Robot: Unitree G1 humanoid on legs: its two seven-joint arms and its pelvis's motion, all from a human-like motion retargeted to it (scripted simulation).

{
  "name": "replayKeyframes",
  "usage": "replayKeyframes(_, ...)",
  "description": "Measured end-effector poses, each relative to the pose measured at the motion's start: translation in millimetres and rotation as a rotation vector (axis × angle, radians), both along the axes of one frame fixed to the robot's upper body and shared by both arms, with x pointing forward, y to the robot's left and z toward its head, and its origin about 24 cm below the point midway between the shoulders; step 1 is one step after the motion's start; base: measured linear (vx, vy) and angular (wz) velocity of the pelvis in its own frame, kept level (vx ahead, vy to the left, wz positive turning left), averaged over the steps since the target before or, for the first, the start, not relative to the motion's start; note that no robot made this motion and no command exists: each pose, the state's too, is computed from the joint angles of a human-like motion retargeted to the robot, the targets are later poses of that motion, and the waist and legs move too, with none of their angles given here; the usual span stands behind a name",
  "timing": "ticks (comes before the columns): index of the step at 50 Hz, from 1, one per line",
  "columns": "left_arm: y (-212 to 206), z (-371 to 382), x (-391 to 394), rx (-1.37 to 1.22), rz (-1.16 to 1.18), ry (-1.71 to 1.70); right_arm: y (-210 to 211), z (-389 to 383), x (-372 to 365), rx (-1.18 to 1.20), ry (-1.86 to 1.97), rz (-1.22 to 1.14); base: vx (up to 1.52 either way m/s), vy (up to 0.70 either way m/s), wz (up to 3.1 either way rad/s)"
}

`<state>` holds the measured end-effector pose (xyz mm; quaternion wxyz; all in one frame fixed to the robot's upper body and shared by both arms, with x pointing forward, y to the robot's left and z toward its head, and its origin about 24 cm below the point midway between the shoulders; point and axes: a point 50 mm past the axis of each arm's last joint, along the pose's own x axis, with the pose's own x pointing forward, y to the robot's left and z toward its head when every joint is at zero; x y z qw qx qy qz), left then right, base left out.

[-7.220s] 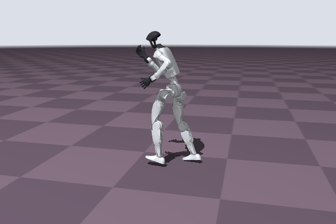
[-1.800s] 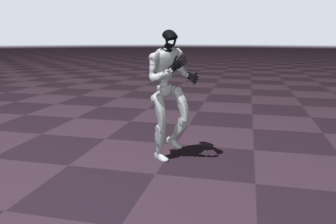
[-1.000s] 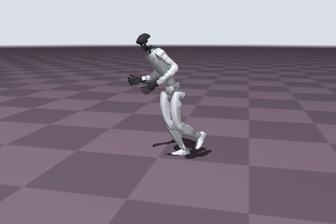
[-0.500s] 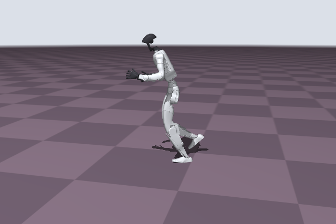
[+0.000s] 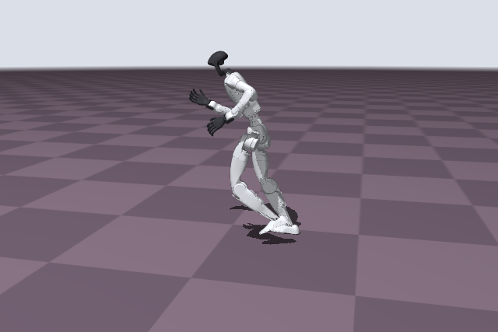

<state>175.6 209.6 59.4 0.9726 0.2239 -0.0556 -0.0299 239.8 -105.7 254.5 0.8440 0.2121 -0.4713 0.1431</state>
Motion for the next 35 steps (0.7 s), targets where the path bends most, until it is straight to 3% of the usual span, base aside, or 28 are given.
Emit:
replayKeyframes(5, 49, 6, -47, 0.0, 0.015, 0.187, 12, 46, -34, 0.088, -0.254, 0.141, 1.16, 0.15, -0.82)
replayKeyframes(9, 55, 11, -43, -0.036, 0.01, 0.173, 22, 34, -51, -0.027, -0.301, 0.187, 1.22, 0.27, -0.06)
replayKeyframes(13, 19, 22, 4, 0.005, -0.014, -0.097, 31, -22, -36, -0.222, -0.085, 0.122, 1.19, 0.25, 0.59)
replayKeyframes(15, -13, 44, 41, -0.092, 0.001, -0.317, 24, -65, -27, -0.313, 0.11, 0.017, 1.1, 0.16, 0.94)
replayKeyframes(18, -70, 118, 84, -0.318, -0.055, -0.674, -11, -118, -39, -0.305, 0.405, -0.088, 1.06, 0.08, 1.34)
replayKeyframes(24, -120, 260, 74, -0.251, -0.146, -1.263, -79, -137, -79, -0.558, 0.609, -0.145, 1.08, -0.11, 1.58)
replayKeyframes(27, -127, 286, 58, -0.36, -0.209, -1.331, -101, -142, -80, -0.621, 0.709, -0.22, 1.18, -0.38, 0.79)
replayKeyframes(30, -126, 282, 48, -0.275, -0.201, -1.379, -109, -151, -75, -0.693, 0.74, -0.295, 1.23, -0.46, -0.43)
replayKeyframes(33, -116, 240, 54, -0.053, -0.201, -1.267, -100, -167, -54, -0.699, 0.728, -0.299, 1.21, -0.39, -1.3)
replayKeyframes(35, -103, 185, 70, 0.045, -0.167, -1.014, -88, -170, -31, -0.683, 0.694, -0.303, 1.17, -0.27, -1.15)
